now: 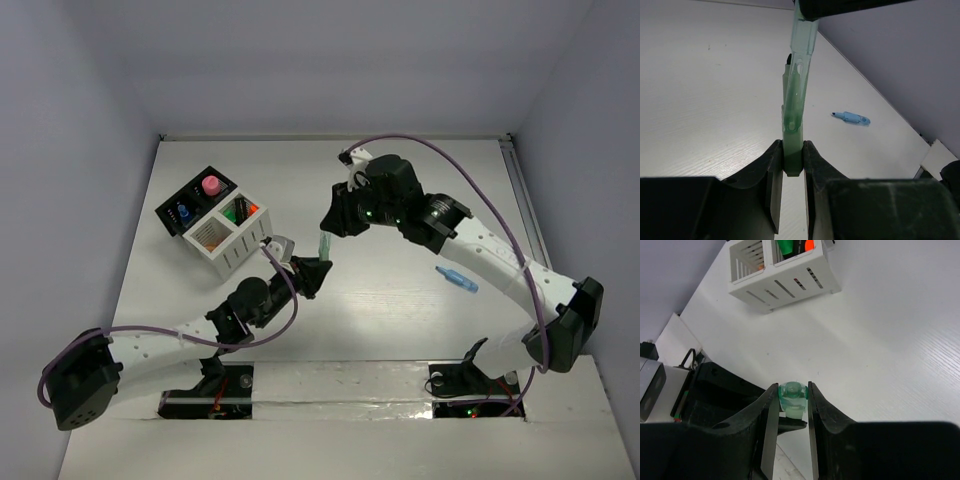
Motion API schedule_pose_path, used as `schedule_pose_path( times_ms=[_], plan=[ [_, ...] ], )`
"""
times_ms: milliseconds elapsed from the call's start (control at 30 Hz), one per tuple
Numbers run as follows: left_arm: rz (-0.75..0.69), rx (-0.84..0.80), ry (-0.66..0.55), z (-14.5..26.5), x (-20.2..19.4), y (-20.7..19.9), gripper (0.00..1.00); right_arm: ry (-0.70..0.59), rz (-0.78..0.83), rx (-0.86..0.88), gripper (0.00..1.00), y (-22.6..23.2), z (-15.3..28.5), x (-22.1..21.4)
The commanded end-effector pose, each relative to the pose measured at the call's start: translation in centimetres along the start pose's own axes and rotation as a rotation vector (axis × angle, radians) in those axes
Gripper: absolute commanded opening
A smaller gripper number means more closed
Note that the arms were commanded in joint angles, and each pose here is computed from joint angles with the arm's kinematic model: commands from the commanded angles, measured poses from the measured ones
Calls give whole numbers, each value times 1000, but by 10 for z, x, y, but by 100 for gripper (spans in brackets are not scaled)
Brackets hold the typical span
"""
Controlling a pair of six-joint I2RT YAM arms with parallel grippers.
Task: Sort the stationery into containers
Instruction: Close the pen cap on the pen.
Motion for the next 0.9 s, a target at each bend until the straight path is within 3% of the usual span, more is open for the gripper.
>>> schedule_pose_path(
  times_ms=[0,867],
  plan=[
    [-13,-34,13,1,3,-10,0,-146,53,14,0,10,1,45],
    [-11,22,-81,3,42,-6,0,55,30,47,0,-5,-28,-16]
  ],
)
Point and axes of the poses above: each gripper's point midway between its finger pads, its own z axis back along the fingers, its own y axis along the line the jaws close on, x = y × z, the point moved 2 cm from there along z, back along the fingers, and after that the axes turned 10 degrees about -z, right-handed, at the moved point
